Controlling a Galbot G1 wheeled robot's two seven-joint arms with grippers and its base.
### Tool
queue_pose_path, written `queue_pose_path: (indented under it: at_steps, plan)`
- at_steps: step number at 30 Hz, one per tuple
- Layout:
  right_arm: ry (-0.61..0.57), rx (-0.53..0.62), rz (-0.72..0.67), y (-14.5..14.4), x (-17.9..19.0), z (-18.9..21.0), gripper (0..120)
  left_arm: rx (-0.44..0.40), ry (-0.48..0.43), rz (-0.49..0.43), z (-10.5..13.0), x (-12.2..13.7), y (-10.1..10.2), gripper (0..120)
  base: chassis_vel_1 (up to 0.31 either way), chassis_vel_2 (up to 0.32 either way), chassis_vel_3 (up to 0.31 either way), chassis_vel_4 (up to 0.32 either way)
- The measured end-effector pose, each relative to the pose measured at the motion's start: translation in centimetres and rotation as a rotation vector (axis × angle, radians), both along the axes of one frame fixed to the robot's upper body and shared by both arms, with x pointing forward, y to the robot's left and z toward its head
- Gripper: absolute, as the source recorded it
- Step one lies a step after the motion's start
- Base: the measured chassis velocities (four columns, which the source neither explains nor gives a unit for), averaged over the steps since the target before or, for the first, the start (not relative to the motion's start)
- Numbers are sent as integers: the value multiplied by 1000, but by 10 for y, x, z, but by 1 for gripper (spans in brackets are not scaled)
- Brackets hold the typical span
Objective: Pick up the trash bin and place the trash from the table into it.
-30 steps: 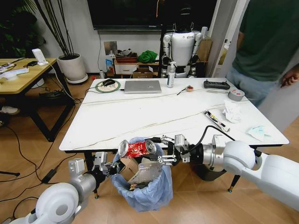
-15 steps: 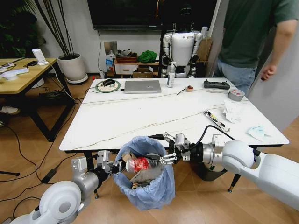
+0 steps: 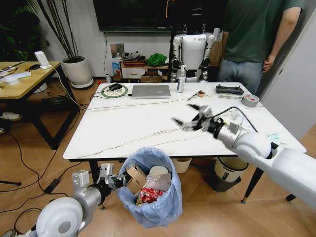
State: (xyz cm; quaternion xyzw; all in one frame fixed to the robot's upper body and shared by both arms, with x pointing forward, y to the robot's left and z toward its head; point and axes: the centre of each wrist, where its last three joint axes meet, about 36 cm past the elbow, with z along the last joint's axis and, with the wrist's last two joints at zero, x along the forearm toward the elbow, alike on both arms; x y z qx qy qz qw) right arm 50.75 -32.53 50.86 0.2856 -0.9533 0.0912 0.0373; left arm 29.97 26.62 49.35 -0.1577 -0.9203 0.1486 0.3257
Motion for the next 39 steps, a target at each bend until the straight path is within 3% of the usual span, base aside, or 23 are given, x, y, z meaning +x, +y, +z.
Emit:
queue_pose_path:
  at_steps: [2,9,18,27,33,39]
  plan:
    - [13,9,-52,-24,6,-7,100,2,-5,1,2,-1,1,0,0,0,0,0]
    - [3,132,-193,-65,-4,-13,100,7,-8,21,0,-2,1,0,0,0,0,0]
    - [-15,185,-243,-122,-65,-36,100,7,-18,29,2,0,2,0,0,0,0,0]
    - [-72,208,-299,-137,-124,-40,100,-3,-17,40,-2,1,1,0,0,0,0,0]
    - [-53,230,-343,-142,-184,-81,100,-14,-19,53,-8,3,0,0,0,0,0,0]
    - [-52,255,-352,-137,-207,-98,100,-19,-21,54,-9,2,-2,0,0,0,0,0]
